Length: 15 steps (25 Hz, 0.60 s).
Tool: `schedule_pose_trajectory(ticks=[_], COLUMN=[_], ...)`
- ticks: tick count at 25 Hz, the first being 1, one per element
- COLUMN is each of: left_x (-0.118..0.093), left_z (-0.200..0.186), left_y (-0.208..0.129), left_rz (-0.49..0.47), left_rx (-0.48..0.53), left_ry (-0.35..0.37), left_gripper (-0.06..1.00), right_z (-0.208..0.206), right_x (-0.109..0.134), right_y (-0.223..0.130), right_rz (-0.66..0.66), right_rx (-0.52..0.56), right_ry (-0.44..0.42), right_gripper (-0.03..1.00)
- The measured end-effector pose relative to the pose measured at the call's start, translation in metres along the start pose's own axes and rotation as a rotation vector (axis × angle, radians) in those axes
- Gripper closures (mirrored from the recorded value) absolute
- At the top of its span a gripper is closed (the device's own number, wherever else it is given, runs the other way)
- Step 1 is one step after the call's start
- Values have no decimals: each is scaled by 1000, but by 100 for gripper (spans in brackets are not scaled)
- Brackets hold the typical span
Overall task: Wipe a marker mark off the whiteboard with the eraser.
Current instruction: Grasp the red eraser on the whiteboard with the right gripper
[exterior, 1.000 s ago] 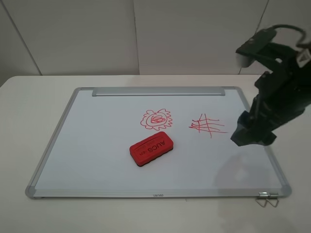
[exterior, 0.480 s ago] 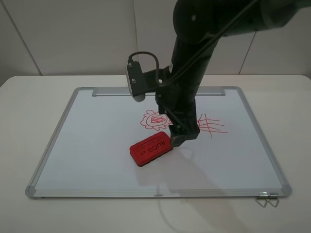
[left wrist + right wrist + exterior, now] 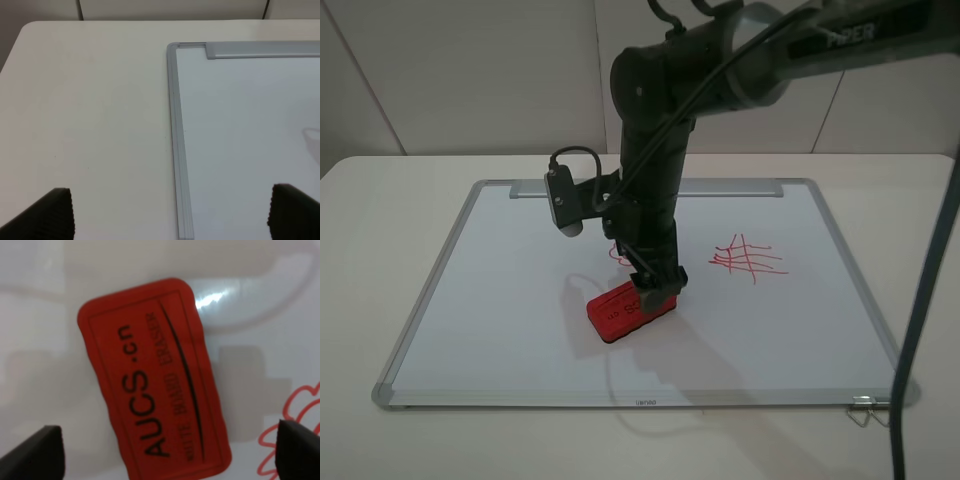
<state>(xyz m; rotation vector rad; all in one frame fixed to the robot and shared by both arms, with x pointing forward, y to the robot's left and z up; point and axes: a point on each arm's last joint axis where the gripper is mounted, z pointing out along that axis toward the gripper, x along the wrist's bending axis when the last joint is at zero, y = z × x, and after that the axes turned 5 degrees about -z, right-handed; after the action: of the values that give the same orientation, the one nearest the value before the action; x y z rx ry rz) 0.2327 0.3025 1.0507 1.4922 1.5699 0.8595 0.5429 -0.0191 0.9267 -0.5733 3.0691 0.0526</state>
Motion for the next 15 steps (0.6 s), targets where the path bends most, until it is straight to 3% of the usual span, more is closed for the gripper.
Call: schedule_pose_trajectory(ticks=[4,9,15], left_x=[0,0,0], left_z=[0,0,0], left_y=[0,0,0], left_rz=[0,0,0], left_rx=[0,0,0], left_ry=[0,0,0], left_gripper=[17,17,17], right_z=[2,14,16], right_x=[-1,7,5], right_y=[2,1,3], right_rz=[-67,-186,-218], right_rx=[12,26,14], right_ry=[-38,-18,-58], right_gripper=[22,22,22])
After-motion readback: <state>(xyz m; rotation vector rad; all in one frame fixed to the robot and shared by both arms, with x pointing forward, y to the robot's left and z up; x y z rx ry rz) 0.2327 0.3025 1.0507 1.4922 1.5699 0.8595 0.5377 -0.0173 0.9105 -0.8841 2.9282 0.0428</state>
